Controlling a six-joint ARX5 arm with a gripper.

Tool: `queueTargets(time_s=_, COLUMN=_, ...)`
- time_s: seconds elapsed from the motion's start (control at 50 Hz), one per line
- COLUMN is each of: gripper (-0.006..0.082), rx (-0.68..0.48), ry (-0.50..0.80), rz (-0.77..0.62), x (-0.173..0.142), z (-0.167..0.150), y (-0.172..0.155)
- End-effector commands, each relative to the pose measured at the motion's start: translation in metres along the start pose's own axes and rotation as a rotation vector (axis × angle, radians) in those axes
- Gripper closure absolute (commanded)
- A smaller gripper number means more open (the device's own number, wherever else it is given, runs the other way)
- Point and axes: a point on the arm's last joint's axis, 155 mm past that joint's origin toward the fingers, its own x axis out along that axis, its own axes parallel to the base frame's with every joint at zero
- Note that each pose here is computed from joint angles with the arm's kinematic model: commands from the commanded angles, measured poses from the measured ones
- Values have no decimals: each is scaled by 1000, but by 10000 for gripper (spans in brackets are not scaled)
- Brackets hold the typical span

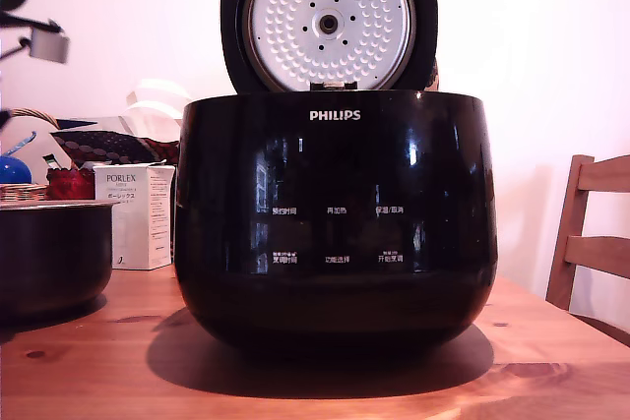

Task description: Pick up the metallic pot next to the rice cooker

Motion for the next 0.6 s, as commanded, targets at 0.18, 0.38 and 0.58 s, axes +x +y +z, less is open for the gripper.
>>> queueTargets(time_s=0.18, gripper=281, rx=1, ry=47, rz=-77, x=39, z=-5, y=-7)
queueTargets(time_s=0.38, gripper=285, rx=0, ry=52, rz=-92, x=54, z=-5, y=-7)
queueTargets(time_s=0.58, gripper=650, rx=-1, ry=42, rz=-117, x=58, z=-3, y=-11)
